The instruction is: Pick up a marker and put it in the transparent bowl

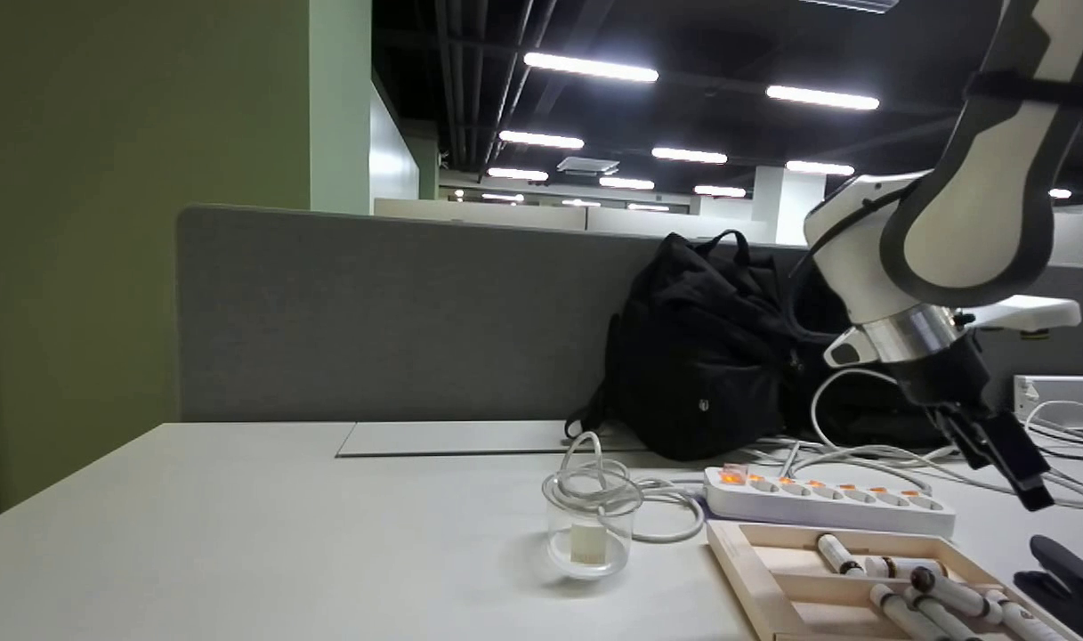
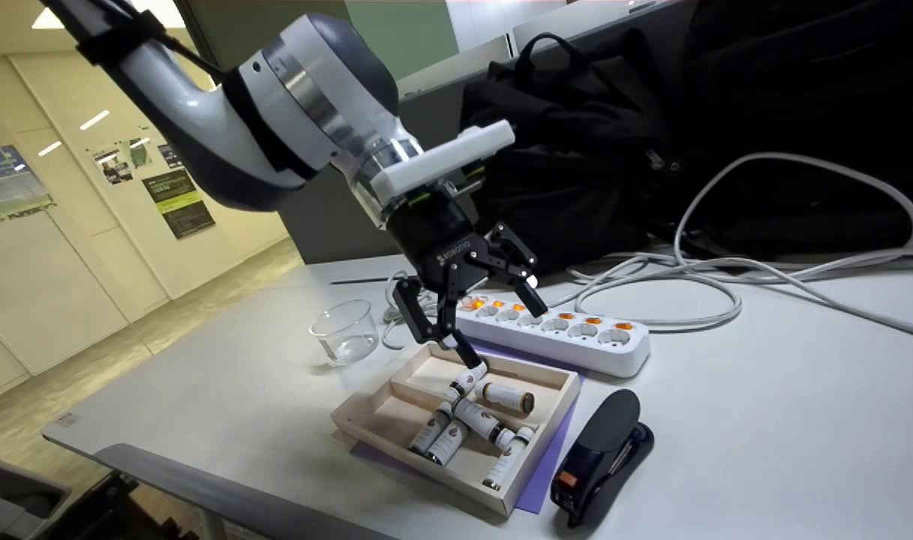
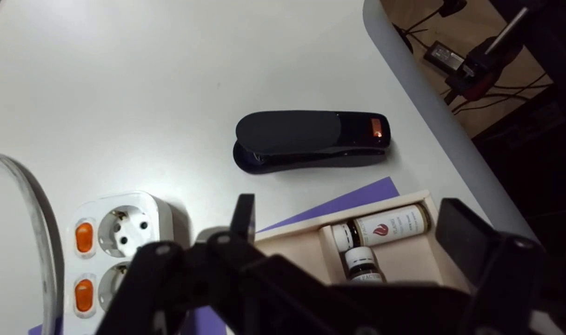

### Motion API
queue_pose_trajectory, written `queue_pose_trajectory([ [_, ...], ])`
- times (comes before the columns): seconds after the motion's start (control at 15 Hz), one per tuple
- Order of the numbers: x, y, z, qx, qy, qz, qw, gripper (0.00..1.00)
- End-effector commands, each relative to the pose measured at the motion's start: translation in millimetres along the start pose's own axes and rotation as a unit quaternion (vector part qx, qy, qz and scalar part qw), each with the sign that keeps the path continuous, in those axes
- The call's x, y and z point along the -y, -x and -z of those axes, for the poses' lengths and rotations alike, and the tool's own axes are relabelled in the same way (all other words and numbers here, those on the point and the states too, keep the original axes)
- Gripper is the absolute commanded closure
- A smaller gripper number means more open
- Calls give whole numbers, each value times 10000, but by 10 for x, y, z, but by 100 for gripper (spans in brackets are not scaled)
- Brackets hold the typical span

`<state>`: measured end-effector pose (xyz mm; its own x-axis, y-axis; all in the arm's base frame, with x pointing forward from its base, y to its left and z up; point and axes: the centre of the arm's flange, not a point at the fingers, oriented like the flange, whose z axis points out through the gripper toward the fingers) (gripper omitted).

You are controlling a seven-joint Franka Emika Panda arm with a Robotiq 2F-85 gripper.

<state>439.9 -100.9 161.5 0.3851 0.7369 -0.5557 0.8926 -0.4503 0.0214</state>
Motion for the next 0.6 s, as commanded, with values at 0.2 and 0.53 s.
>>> queue_pose_trajectory([
  [0.2, 41, -554, -388, 329, -119, 81, 9994, 0],
  [0.53, 100, -757, -510, 296, -179, 94, 9994, 0],
])
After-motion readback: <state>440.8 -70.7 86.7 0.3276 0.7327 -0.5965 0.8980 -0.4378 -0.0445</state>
